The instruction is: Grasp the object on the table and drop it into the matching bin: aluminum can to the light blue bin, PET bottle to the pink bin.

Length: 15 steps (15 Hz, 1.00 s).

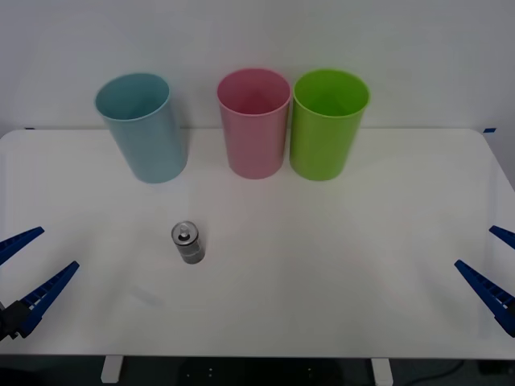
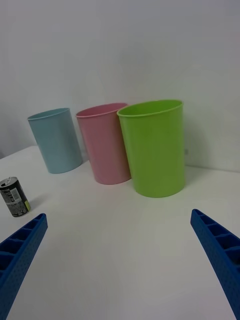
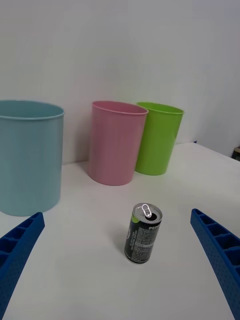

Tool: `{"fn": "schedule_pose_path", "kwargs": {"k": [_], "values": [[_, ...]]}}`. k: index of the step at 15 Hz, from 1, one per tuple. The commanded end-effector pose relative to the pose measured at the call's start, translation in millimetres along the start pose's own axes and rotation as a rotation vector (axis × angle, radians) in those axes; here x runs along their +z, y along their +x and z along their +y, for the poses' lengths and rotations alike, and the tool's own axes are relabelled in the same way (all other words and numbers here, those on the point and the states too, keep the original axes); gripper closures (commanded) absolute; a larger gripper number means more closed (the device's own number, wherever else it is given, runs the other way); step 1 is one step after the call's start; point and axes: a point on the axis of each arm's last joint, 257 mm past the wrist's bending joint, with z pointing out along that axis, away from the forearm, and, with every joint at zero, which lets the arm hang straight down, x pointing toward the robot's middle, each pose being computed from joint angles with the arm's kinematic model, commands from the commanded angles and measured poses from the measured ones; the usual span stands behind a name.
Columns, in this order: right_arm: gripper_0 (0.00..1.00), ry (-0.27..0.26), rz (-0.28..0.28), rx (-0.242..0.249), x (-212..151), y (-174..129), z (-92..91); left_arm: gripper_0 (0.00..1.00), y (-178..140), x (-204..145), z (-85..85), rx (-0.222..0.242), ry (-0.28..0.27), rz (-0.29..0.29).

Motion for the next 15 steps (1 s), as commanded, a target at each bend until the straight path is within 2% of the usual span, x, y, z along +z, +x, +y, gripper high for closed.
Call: {"fn": "schedule_pose_path", "kwargs": {"k": [1, 2, 7, 11, 15], "values": [[0.00, 0.000, 0.000, 0.000, 0.0, 0.0, 0.0, 0.00, 0.0, 0.0, 0.0, 0.000, 0.000, 0.000], [0.00, 0.000, 0.000, 0.000, 0.0, 0.0, 0.0, 0.00, 7.5, -0.9, 1.0, -0.030, -0.021, -0.009], [0.00, 0.000, 0.000, 0.000, 0.0, 0.0, 0.0, 0.00, 8.9, 0.1, -2.5, -0.032, -0.008, -0.006], [0.00, 0.000, 0.000, 0.000, 0.0, 0.0, 0.0, 0.00, 25.3, -10.7, -6.0, -0.040, -0.027, 0.034], [0.00, 0.000, 0.000, 0.000, 0.0, 0.0, 0.0, 0.00, 49.9, -26.4, -8.9, -0.040, -0.065, 0.098]]}}
